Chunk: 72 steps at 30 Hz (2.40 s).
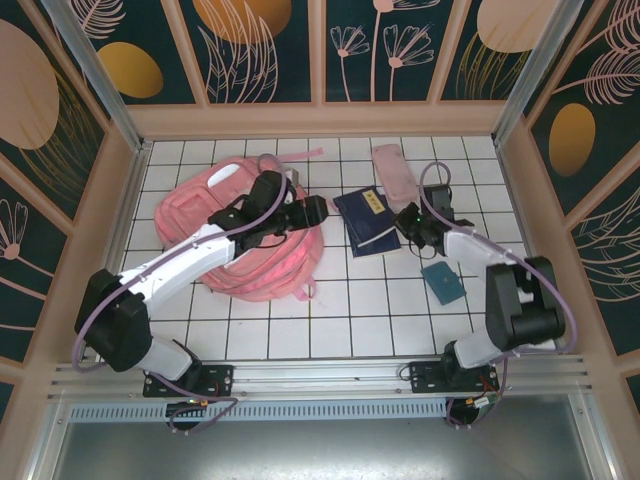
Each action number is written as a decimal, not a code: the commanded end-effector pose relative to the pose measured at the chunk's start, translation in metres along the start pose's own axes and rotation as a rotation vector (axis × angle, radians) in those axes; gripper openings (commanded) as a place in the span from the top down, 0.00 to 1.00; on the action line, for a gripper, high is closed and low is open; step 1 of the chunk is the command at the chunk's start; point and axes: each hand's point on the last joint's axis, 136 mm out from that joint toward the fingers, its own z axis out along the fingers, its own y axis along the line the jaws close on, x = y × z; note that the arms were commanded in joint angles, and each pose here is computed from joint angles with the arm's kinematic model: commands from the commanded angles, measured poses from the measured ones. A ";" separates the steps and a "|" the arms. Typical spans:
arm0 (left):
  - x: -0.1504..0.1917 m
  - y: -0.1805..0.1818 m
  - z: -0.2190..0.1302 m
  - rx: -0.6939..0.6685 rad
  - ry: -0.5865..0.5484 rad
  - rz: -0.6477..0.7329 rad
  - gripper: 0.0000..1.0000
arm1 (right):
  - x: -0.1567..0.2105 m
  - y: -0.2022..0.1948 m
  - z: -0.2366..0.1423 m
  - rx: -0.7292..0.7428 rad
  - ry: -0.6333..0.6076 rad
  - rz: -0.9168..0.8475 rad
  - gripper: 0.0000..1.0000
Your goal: Pack the student bag
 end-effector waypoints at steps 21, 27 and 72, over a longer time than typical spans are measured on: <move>0.080 -0.024 0.127 0.096 0.037 -0.536 0.26 | 0.038 0.015 -0.048 -0.204 0.094 0.166 0.95; 0.079 -0.025 0.137 0.126 0.022 -0.611 0.30 | 0.045 0.014 -0.049 -0.223 0.127 0.165 0.95; -0.011 -0.125 0.045 0.519 -0.233 -0.504 1.00 | 0.063 0.085 -0.111 -0.705 0.164 0.317 0.07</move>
